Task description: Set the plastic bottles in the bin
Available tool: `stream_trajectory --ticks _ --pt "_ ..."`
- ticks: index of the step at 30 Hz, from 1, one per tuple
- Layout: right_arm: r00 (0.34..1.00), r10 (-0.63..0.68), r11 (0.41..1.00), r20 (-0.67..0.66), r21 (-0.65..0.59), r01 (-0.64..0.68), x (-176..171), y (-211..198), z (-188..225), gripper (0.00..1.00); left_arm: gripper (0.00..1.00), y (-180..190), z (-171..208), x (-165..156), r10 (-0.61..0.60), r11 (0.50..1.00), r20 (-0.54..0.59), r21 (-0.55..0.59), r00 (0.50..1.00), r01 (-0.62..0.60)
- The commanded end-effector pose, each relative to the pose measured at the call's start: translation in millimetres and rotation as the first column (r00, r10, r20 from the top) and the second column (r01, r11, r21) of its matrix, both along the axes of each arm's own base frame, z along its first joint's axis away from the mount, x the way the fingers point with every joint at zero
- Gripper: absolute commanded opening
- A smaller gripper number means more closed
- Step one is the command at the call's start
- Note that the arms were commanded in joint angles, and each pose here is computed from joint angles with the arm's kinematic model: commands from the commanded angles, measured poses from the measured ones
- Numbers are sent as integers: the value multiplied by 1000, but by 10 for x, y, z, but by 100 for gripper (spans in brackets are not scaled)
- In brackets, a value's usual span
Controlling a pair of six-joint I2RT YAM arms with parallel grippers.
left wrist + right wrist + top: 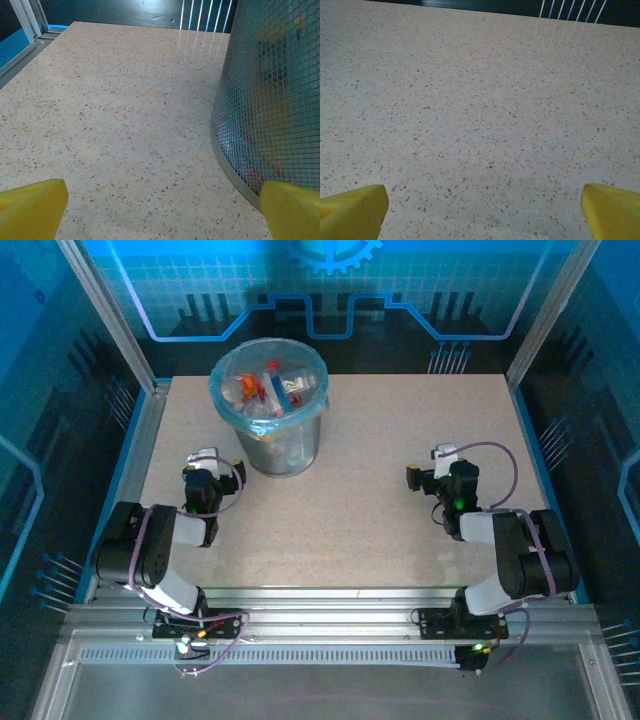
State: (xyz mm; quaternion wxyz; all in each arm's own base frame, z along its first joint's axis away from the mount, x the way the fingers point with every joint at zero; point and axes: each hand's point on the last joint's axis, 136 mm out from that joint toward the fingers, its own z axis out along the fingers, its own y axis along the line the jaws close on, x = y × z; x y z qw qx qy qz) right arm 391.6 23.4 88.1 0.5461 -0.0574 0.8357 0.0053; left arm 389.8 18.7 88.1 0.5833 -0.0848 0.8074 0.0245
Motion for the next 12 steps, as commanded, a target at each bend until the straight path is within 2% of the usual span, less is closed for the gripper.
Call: stream_trajectory --ticks 1,12 --pt "1000 -5 1000 23 -2 5 59 23 68 100 99 4 93 36 -2 1000 25 -16 1000 2" --pt "1000 -4 1000 22 -2 4 57 25 65 100 99 6 92 34 -1 1000 25 -13 1000 2"
